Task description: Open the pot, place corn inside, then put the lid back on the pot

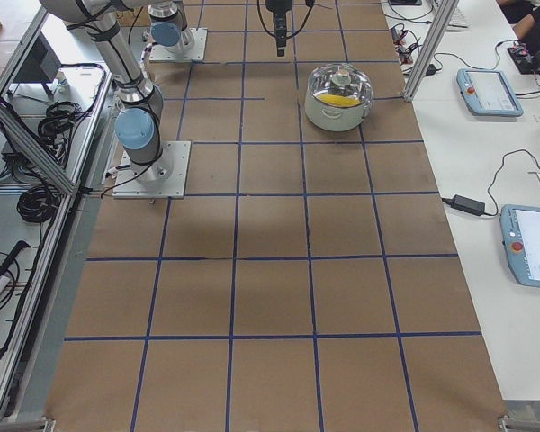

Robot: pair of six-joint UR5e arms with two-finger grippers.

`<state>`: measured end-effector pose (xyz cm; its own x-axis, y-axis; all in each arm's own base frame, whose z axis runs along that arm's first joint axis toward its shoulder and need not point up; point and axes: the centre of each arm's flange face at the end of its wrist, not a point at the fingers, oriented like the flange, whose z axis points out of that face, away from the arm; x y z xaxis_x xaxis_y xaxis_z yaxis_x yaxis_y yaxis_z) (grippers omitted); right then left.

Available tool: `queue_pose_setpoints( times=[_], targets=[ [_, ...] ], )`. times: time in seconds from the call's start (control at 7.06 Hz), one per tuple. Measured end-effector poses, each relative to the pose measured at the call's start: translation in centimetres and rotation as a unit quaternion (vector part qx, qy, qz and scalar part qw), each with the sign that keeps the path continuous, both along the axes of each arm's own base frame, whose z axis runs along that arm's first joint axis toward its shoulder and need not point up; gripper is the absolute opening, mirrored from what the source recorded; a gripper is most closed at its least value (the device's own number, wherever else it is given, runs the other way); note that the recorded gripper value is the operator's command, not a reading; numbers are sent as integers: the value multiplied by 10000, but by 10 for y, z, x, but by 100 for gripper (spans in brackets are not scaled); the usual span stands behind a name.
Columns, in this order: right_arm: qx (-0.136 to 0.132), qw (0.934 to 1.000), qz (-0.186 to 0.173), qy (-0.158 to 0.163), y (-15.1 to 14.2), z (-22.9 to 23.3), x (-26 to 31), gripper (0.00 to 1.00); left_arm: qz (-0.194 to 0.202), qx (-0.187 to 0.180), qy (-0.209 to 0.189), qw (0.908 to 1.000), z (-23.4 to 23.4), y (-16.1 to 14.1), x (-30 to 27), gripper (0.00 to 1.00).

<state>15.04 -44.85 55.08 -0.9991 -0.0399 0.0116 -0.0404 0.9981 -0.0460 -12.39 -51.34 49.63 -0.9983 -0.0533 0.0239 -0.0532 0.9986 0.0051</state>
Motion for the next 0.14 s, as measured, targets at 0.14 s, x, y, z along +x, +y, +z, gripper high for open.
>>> queue_pose_setpoints(
  times=[0.14],
  targets=[
    [5,10000,1,-3,2,-1,0,78,3,-1,0,10000,0,0,0,100]
  ],
)
